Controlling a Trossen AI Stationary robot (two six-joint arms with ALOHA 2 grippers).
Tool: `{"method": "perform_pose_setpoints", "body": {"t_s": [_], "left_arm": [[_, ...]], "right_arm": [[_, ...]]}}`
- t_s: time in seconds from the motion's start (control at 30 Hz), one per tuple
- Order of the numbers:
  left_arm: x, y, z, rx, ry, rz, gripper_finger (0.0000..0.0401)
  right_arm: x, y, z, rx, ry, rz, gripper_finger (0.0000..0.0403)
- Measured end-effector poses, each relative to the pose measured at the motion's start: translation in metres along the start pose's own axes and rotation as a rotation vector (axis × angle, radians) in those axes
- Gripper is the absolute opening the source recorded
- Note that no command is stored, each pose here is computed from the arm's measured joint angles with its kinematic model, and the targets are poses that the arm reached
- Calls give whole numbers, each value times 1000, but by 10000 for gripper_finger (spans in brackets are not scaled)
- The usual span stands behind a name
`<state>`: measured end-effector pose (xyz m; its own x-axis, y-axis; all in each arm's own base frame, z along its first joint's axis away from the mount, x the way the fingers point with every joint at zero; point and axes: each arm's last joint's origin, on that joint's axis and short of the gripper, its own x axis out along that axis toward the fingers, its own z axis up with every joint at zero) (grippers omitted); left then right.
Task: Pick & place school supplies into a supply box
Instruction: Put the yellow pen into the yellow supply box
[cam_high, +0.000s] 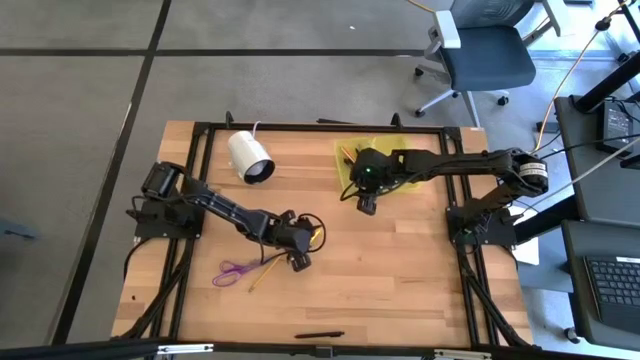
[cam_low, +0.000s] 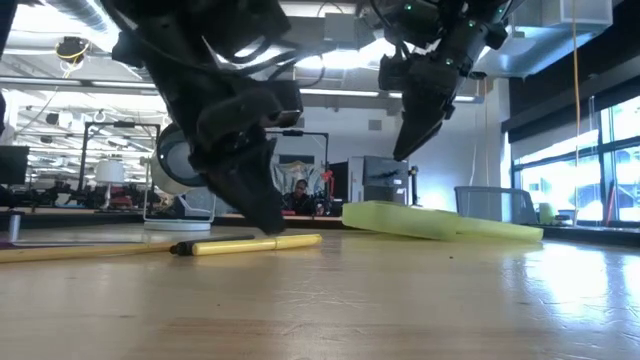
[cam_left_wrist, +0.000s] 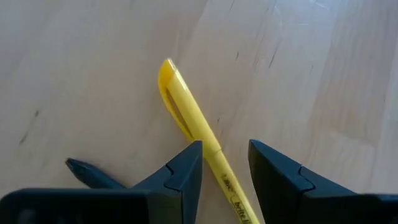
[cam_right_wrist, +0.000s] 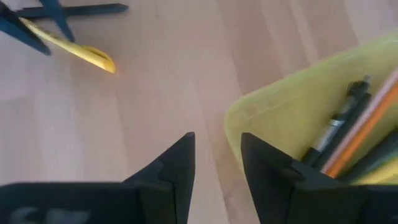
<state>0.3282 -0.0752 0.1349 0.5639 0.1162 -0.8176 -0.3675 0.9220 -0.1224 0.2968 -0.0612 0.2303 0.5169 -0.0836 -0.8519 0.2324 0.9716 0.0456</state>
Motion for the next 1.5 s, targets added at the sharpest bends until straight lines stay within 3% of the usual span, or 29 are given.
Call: {"method": "perform_pose_setpoints", "body": {"t_s": [0.43,0.6,0.8,1.13,1.5], "left_arm": [[14,2,-9,7,51,40,98],[15,2,-10,43,62,38,57],[15,2,-10,81,66,40,17],[10,3,-5,110,27,20,18],[6,-2,11,120,-92,-85,18]], "right_arm": [[0,1,-1,-10,6,-2,134],[9,18,-14,-160,42,132,134],[39,48,-47,-240,-94,212,134],[47,85,-76,-359,-502,343,134],[45,95,-81,-419,-537,348,134]]}}
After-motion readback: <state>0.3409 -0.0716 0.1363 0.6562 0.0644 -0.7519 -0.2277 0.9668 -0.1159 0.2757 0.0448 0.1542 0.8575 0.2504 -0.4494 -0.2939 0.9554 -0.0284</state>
